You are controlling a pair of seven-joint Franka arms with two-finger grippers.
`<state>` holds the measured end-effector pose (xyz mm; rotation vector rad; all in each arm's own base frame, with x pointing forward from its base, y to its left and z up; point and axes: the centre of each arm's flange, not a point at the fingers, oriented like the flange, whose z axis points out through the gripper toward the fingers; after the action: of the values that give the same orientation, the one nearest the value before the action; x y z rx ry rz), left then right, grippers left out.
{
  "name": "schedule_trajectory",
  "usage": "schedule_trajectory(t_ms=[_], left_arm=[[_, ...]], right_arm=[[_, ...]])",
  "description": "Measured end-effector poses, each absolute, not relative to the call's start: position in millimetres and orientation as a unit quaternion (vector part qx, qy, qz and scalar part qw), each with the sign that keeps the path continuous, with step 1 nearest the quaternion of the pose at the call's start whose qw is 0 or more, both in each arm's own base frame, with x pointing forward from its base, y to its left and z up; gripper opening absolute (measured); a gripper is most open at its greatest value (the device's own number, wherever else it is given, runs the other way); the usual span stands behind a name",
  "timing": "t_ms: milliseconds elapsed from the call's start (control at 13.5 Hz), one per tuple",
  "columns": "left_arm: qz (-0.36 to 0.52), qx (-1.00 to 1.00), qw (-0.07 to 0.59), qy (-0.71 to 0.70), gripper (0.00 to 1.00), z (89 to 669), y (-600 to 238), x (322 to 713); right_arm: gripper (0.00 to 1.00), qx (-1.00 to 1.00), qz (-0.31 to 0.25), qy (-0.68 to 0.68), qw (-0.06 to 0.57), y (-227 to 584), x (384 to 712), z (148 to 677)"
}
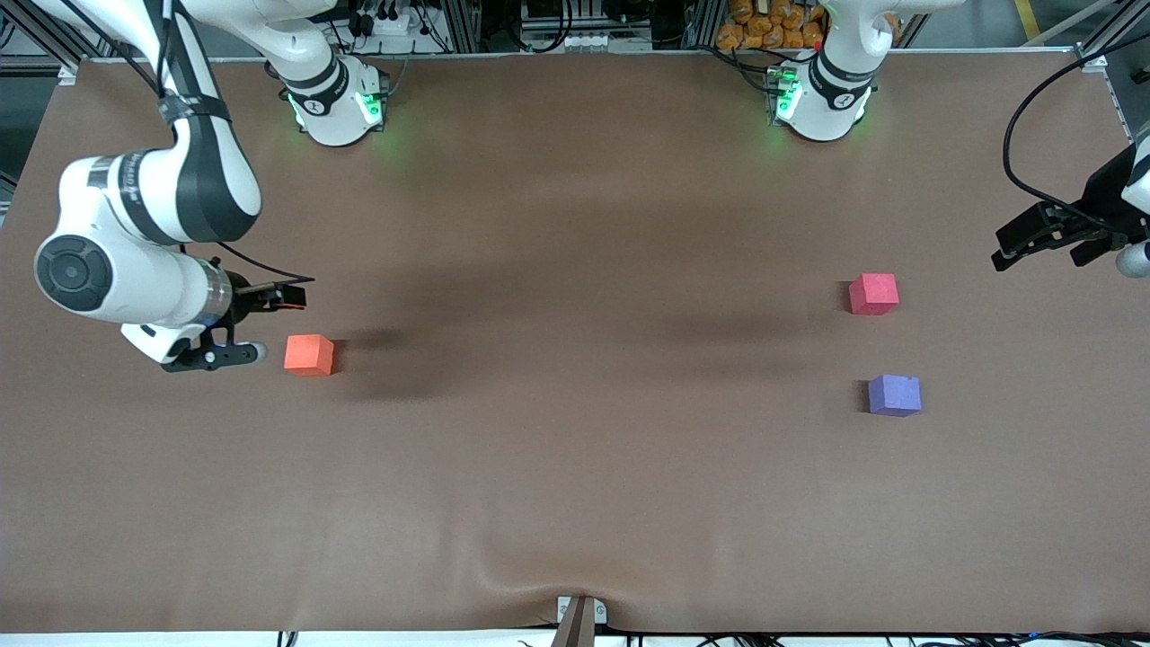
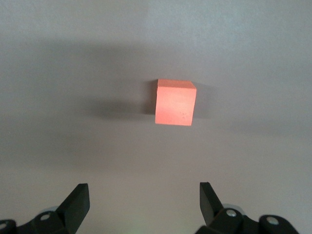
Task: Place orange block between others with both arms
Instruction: 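Reach the right gripper down over the orange cube, then close the right gripper on the orange cube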
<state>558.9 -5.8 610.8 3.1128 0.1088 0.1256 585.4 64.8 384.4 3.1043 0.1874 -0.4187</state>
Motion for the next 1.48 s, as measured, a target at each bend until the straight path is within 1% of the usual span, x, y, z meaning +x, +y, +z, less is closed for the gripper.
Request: schedule_trajectory(t_ms=[148,369,738,1034,1329,1477], left_arm=[[0.04,0.999,0.012,0.035,1.0,610,-6,559],[0.039,0.999,0.012,0.035,1.0,610,-6,559],[0.038,0.999,0.012,0.035,1.0,609,-6,559],[0.037,0.999,0.012,0.035,1.0,608,-6,560],[0.036,0.999,0.012,0.035,1.0,607,-6,560],[0.035,0.999,0.012,0.035,1.0,607,-6,560]], right_arm=[[1.0,0.99,-0.132,0.058,0.002,63,587,381],[1.0,0.992,-0.114,0.056,0.002,61,590,377],[1.0,0.994,-0.102,0.036,0.002,39,578,333],[1.0,0.996,-0.087,0.027,0.003,33,562,287],[1.0,0.998,-0.063,0.014,0.005,21,570,252],[1.0,0.998,-0.063,0.001,0.0,18,579,239]])
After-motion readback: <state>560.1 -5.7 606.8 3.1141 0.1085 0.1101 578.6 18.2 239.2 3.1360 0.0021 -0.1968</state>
